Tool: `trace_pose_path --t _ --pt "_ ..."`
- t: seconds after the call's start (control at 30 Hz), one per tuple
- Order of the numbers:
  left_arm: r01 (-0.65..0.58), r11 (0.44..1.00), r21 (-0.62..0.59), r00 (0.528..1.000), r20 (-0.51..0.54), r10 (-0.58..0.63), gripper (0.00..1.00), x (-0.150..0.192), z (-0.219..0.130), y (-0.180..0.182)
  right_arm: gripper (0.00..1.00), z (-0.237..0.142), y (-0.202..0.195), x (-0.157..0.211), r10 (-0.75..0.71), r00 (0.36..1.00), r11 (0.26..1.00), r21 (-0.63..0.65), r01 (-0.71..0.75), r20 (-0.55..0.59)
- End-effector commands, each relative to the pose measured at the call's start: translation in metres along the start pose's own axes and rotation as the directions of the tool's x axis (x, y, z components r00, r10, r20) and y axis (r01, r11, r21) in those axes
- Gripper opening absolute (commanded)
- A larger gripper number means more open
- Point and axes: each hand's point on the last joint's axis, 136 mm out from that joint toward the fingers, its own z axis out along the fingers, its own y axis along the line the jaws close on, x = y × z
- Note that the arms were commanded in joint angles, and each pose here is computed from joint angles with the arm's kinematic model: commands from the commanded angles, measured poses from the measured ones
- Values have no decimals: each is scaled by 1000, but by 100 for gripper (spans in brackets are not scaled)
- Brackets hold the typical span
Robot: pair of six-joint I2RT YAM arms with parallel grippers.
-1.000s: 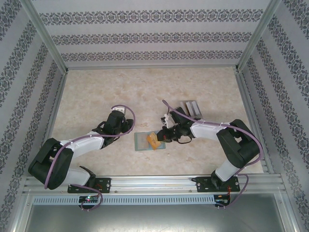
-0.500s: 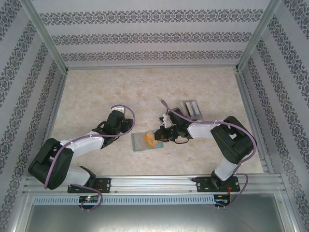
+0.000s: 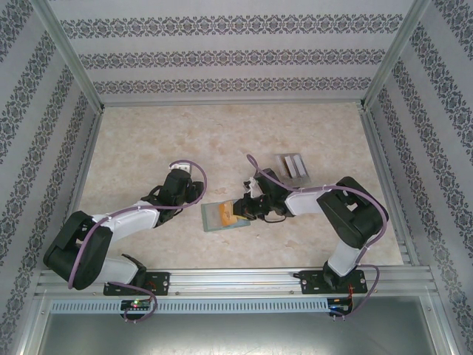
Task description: Put the credit cards into the card holder
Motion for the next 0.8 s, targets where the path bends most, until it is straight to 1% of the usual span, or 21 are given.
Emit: trace_pose_path --t 0.0,0.1,0.2,0.33,0.43,0.53,0.57,0.63,0.67,0.77 --pt "24 999 -39 1000 4 -24 63 -6 1 6 18 7 -6 5 24 1000 1000 3 -24 -14" --pt "23 999 -40 1000 3 -23 63 -7 2 6 19 6 -6 6 12 1000 1000 10 -12 -3" --pt "22 999 -43 1000 1 -22 63 -6 1 7 19 7 -7 5 1 1000 1000 27 0 -17" --pt "21 999 -42 1000 -3 -21 63 -6 2 6 26 8 -10 8 -13 1000 999 39 14 -29" --pt "21 999 -50 1000 -5 -21 63 -5 2 7 25 12 -10 11 -11 998 1000 29 12 -55" --pt "22 998 -51 1000 -4 -22 63 -6 3 7 25 10 -10 11 -28 999 998 47 30 -45" --pt "21 998 -52 1000 -10 -22 63 -5 3 7 25 9 -12 11 -35 998 997 61 38 -43" --pt "29 997 -65 1000 -12 -29 64 -5 3 10 13 11 -14 12 -43 997 996 69 47 -60" --pt "31 997 -71 999 -9 -31 63 -4 3 11 10 13 -12 12 -45 996 997 57 49 -72" --pt "34 997 -73 999 -7 -35 63 -5 3 11 9 21 -4 17 -53 994 998 38 57 -99"
